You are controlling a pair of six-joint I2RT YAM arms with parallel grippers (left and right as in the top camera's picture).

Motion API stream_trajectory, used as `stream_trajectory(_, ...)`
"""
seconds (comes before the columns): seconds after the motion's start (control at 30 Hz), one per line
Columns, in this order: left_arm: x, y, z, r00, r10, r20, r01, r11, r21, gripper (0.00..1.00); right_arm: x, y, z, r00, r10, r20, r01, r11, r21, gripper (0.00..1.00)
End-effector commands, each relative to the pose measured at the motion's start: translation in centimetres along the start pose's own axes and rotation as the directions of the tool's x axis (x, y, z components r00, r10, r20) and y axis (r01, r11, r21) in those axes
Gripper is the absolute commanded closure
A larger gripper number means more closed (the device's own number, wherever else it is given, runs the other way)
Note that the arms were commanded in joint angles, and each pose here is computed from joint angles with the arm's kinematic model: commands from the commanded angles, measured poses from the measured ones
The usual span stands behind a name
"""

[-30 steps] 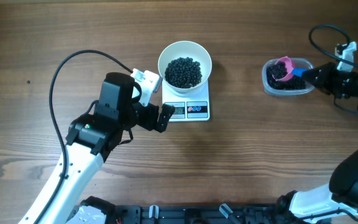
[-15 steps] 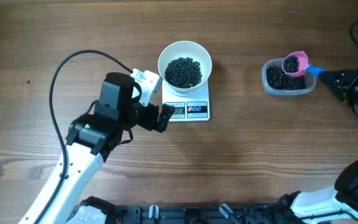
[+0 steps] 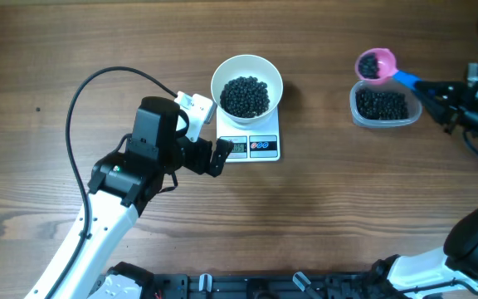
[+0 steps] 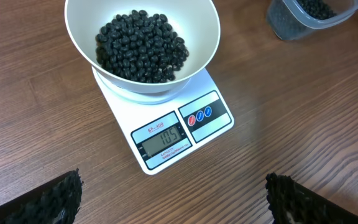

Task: Scoop item into bowl and weigh 150g on scale
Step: 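Carry the filled scoop over the white bowl, then tilt the scoop with the right gripper to pour beans into the bowl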

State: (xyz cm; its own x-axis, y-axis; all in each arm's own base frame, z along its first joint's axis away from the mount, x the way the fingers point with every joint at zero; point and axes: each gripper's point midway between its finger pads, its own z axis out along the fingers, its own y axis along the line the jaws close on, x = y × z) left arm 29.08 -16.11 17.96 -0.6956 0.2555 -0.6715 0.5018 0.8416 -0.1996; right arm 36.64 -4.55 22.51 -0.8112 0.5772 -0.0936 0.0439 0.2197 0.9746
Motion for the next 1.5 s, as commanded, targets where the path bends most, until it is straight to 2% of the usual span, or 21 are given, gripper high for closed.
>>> stream_trajectory(0.0,-0.5,-0.1,-0.1,1.0,0.026,0.012,-0.026,1.0,-0.004,0.0,2.0,2.1,3.2,0.993,-0.004,-0.114,-0.007,0.995,-0.097,0.96)
stream_trajectory(0.2,-0.5,-0.1,-0.1,1.0,0.026,0.012,-0.026,1.0,-0.004,0.0,5.8,3.8,9.2,0.954,-0.044,-0.296,0.013,0.994,-0.104,0.96)
stream_trajectory(0.33,-0.5,-0.1,-0.1,1.0,0.026,0.012,-0.026,1.0,-0.004,0.0,7.6,2.3,13.4,0.939,-0.036,-0.343,0.057,0.997,0.051,0.96)
stream_trajectory(0.47,-0.5,-0.1,-0.1,1.0,0.026,0.012,-0.026,1.0,-0.004,0.0,9.3,3.7,16.9,0.906,-0.184,-0.382,0.199,0.98,0.001,0.96)
stream_trajectory(0.53,-0.5,-0.1,-0.1,1.0,0.025,0.012,-0.025,1.0,-0.004,0.0,9.3,2.7,18.5,0.901,-0.24,-0.362,0.284,0.956,0.074,0.96)
stream_trajectory(0.57,-0.5,-0.1,-0.1,1.0,0.026,0.012,-0.026,1.0,-0.004,0.0,9.4,1.8,19.4,0.896,-0.269,-0.353,0.333,0.933,0.135,0.96)
stream_trajectory(0.63,-0.5,-0.1,-0.1,1.0,0.025,0.012,-0.025,1.0,-0.004,0.0,10.3,0.9,21.3,0.839,-0.398,-0.371,0.486,0.855,0.183,0.96)
stream_trajectory(0.7,-0.5,-0.1,-0.1,1.0,0.026,0.012,-0.026,1.0,-0.004,0.0,10.4,0.1,22.8,0.752,-0.537,-0.382,0.641,0.732,0.231,0.96)
stream_trajectory(0.77,-0.5,-0.1,-0.1,1.0,0.026,0.012,-0.026,1.0,-0.004,0.0,9.7,-0.6,23.3,0.717,-0.587,-0.376,0.694,0.655,0.301,0.96)
stream_trajectory(0.9,-0.5,-0.1,-0.1,1.0,0.025,0.012,-0.025,1.0,-0.003,0.0,9.9,-0.3,24.2,0.555,-0.719,-0.418,0.831,0.497,0.249,0.96)
stream_trajectory(0.93,-0.5,-0.1,-0.1,1.0,0.025,0.012,-0.025,1.0,-0.004,0.0,9.7,-0.5,24.2,0.534,-0.73,-0.426,0.846,0.459,0.272,0.96)
stream_trajectory(1.0,-0.5,-0.1,-0.1,1.0,0.026,0.012,-0.026,1.0,-0.004,0.0,10.0,0.2,24.4,0.516,-0.748,-0.418,0.856,0.44,0.27,0.96)
stream_trajectory(1.07,-0.5,-0.1,-0.1,1.0,0.026,0.012,-0.026,1.0,-0.004,0.0,10.7,2.3,24.2,0.432,-0.803,-0.41,0.901,0.37,0.226,0.96)
stream_trajectory(1.17,-0.5,-0.1,-0.1,1.0,0.026,0.012,-0.026,1.0,-0.004,0.0,10.7,4.7,23.4,0.358,-0.852,-0.381,0.929,0.284,0.237,0.96)
stream_trajectory(1.3,-0.5,-0.1,-0.1,1.0,0.025,0.012,-0.025,1.0,-0.004,0.0,10.6,5.2,23.0,0.336,-0.862,-0.38,0.935,0.256,0.246,0.96)
stream_trajectory(1.37,-0.5,-0.1,-0.1,1.0,0.026,0.012,-0.026,1.0,-0.004,0.0,10.8,4.8,22.8,0.276,-0.869,-0.411,0.955,0.201,0.218,0.96)
stream_trajectory(1.47,-0.5,-0.1,-0.1,1.0,0.026,0.012,-0.026,1.0,-0.004,0.0,11.0,4.6,22.8,0.222,-0.873,-0.435,0.969,0.15,0.195,0.96)
